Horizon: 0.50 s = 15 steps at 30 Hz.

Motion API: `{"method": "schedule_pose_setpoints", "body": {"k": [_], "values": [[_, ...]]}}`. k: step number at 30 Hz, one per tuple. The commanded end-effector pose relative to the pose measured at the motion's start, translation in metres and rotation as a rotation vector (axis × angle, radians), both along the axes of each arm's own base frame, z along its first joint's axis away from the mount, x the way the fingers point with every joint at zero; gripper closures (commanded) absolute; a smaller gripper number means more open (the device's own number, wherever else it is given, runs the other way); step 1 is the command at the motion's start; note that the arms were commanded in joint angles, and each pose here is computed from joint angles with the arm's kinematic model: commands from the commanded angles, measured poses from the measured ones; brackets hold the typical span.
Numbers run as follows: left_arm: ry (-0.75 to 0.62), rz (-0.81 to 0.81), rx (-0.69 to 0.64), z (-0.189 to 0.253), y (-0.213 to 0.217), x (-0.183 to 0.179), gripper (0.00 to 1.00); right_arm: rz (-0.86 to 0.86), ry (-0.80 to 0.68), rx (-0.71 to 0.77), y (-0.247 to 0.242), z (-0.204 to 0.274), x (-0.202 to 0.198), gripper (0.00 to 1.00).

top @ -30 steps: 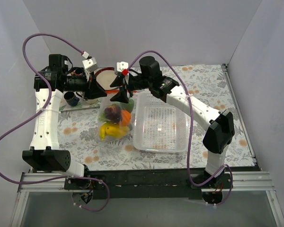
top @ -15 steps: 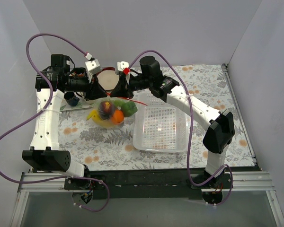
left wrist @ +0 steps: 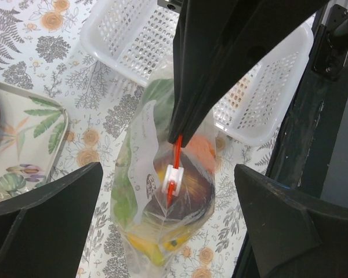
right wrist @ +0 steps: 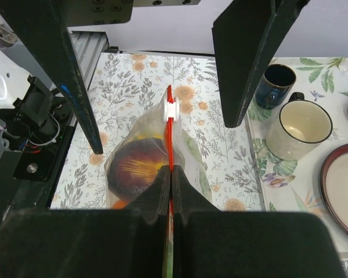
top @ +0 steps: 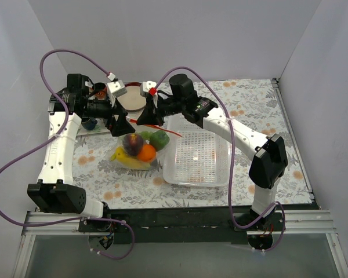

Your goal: Open the zip-top bag and remove the fake food

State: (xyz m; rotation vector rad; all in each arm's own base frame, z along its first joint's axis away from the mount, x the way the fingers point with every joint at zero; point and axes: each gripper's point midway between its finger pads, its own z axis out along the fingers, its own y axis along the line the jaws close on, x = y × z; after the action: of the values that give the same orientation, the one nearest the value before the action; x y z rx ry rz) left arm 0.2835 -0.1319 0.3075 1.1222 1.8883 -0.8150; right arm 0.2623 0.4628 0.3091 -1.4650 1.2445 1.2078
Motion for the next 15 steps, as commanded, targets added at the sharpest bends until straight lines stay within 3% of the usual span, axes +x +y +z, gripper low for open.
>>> {"method": "schedule_pose_setpoints", "body": {"k": [1,10,15], "values": [[-0.045,-0.032,-0.022,0.012,-0.001,-0.012,0.02,-0.015,-0.101,0.087,-0.011,0.046,-0.008,0.99],[-0.043,0.048,-0.036,0.005,0.014,0.002,0.02,-0.028,-0.123,0.107,-0.023,0.06,-0.011,0.99],[-0.018,-0.01,-0.145,0.016,0.001,-0.007,0.02,-0.035,-0.13,0.114,-0.026,0.064,-0.012,0.99]]}}
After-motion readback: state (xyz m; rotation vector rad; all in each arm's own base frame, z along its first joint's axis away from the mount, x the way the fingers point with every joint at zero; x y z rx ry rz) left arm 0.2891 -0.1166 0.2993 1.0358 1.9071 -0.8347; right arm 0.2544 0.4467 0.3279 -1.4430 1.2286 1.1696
